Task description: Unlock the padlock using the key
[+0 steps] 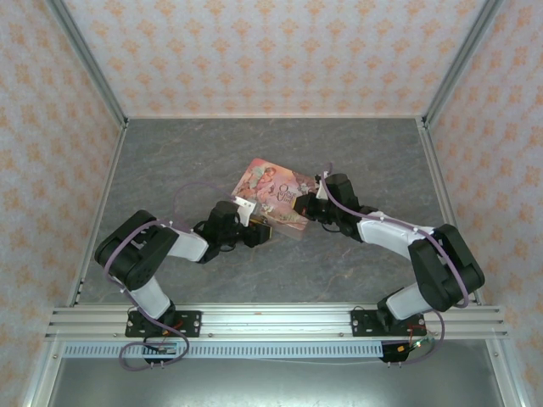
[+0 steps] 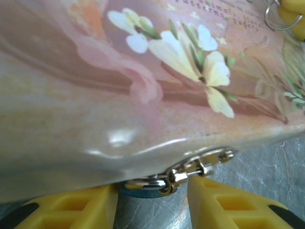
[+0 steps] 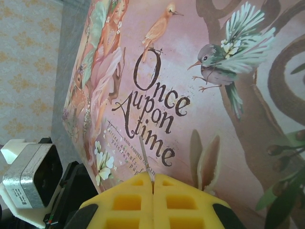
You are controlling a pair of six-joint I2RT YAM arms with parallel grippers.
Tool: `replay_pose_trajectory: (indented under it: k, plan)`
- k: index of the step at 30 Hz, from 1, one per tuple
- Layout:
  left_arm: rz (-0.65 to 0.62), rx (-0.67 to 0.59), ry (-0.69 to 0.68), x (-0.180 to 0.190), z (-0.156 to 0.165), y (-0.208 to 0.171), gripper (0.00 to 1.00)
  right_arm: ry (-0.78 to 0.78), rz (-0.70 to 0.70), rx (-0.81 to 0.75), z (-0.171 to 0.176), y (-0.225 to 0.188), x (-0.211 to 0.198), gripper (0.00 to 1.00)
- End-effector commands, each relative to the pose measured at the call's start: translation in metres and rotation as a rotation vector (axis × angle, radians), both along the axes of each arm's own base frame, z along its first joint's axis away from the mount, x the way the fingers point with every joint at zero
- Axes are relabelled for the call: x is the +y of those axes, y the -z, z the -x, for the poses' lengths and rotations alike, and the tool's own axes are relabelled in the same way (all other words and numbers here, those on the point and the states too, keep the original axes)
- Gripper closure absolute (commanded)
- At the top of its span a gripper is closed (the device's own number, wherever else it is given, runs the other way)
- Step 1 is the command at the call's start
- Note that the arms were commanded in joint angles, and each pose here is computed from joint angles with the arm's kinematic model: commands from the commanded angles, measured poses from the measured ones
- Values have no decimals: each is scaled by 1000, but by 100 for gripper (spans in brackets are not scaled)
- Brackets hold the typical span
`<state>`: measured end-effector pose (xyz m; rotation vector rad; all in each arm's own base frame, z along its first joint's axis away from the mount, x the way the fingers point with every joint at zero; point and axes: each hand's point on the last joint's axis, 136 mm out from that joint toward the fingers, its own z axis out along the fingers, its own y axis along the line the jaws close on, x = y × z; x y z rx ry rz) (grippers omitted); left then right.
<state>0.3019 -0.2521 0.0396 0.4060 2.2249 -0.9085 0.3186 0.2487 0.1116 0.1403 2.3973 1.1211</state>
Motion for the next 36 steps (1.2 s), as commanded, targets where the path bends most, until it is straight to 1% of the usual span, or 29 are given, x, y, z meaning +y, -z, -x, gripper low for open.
replay_pose_trajectory:
  k: [1, 6, 13, 18, 24, 27, 31, 36]
  plan:
    - [-2, -24, -39, -3, -12, -6, 59, -5, 44, 53, 10, 24, -3, 100]
    - [4, -13, -51, -5, -15, -6, 62, -6, 43, 50, 10, 24, -2, 100]
    - [-6, -8, -63, -4, -16, -6, 70, -10, 41, 20, 8, 17, -1, 100]
    - [-13, 4, -71, -4, -16, -10, 73, -26, 52, -54, 3, -3, -1, 100]
    - [7, 68, -100, -7, -13, -22, 75, -44, 100, -203, 3, -40, -9, 100]
    - [24, 116, -122, -9, -11, -30, 75, -72, 118, -278, 13, -53, -16, 100]
    - [57, 201, -166, -10, -7, -40, 79, -144, 117, -365, 37, -63, -18, 100]
    - [78, 285, -209, -9, -4, -54, 81, -231, 151, -445, 67, -58, -10, 100]
